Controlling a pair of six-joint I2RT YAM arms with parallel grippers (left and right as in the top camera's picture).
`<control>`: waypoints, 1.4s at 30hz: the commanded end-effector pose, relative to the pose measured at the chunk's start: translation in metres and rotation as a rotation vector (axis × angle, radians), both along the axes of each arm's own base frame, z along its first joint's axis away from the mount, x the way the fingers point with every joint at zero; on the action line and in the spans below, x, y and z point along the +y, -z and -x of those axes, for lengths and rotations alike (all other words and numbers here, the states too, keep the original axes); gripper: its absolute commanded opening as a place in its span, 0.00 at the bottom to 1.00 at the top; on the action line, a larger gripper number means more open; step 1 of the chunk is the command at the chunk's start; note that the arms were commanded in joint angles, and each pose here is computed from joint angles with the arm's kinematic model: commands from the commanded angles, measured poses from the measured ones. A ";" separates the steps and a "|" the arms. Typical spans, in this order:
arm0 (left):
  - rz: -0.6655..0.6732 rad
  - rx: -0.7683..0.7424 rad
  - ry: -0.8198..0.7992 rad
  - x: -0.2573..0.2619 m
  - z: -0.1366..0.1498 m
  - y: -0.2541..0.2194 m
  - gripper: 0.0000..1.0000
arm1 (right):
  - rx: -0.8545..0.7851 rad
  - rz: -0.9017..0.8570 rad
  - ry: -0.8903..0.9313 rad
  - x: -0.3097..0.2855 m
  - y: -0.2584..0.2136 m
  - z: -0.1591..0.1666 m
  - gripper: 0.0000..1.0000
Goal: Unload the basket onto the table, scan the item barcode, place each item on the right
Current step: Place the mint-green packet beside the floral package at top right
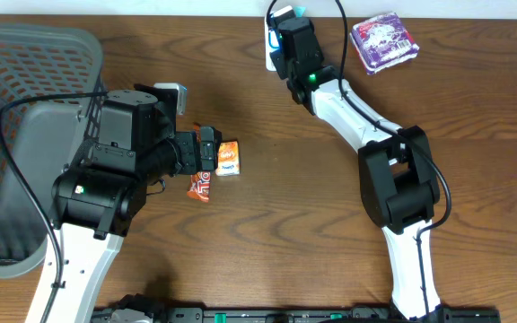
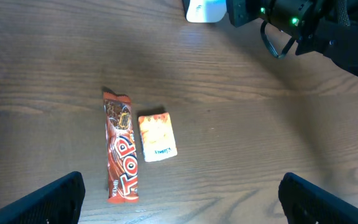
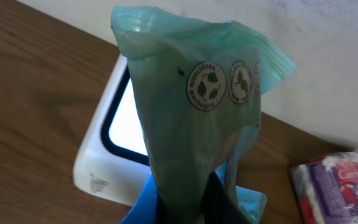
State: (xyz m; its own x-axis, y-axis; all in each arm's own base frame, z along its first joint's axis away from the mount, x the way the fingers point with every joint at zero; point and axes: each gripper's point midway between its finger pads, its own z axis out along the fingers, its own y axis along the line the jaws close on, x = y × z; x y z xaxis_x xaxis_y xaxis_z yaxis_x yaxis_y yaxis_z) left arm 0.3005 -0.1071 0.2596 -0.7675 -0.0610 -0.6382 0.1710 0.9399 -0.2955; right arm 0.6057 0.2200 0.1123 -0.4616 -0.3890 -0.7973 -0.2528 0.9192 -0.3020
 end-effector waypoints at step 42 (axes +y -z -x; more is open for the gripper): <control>0.003 -0.015 -0.016 0.002 -0.002 -0.007 0.99 | 0.315 -0.213 0.348 -0.191 -0.074 0.069 0.99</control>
